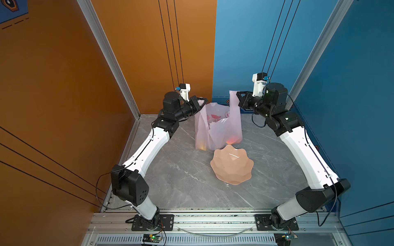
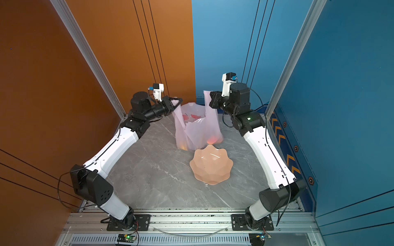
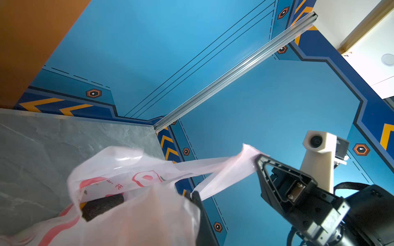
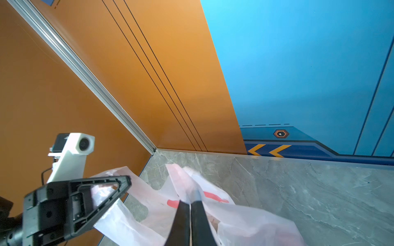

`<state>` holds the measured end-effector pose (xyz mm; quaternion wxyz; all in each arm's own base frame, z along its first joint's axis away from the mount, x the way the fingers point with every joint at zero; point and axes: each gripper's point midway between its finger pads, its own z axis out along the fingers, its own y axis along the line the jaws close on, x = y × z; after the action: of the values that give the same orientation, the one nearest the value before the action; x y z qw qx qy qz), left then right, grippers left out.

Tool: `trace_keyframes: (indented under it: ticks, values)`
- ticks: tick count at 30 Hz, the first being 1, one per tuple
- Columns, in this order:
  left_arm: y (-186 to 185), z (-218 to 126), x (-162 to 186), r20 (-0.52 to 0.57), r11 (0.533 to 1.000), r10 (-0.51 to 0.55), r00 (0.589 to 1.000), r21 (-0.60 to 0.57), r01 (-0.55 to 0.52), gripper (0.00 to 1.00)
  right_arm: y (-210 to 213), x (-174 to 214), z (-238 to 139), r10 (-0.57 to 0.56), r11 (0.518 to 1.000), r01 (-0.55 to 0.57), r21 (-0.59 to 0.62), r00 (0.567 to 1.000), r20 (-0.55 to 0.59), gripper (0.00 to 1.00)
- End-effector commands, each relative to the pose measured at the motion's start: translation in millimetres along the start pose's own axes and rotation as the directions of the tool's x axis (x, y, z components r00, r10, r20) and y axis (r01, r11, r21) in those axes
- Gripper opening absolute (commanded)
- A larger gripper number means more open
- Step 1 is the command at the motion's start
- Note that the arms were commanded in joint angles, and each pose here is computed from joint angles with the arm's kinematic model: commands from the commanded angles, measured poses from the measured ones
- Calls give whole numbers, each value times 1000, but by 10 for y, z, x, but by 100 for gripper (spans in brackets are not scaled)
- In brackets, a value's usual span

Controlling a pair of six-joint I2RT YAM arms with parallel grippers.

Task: Place the fruits into the plastic bag
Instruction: 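Hold both bag handles up and set the bag upright on the table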

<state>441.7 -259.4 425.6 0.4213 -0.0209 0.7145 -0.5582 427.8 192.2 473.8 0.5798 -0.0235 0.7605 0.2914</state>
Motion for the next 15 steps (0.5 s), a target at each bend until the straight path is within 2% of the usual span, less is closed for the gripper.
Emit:
trace_keyframes:
  ticks: [1, 8, 12, 15]
  values:
    - [76, 34, 84, -28, 1000, -3, 1000, 16, 4, 0, -49, 70, 42, -15, 1000, 15, -1, 1000, -8, 0]
    - [415, 56, 167, -46, 998, -38, 998, -45, 36, 0, -396, 595, 358, 34, 999, -28, 46, 990, -138, 0]
    - [559, 76, 170, -60, 996, -66, 996, -69, 62, 0, -539, 753, 471, 61, 997, -51, 58, 982, -179, 20]
    - [631, 85, 160, -64, 994, -81, 995, -80, 76, 2, -576, 781, 499, 67, 996, -56, 63, 980, -187, 30]
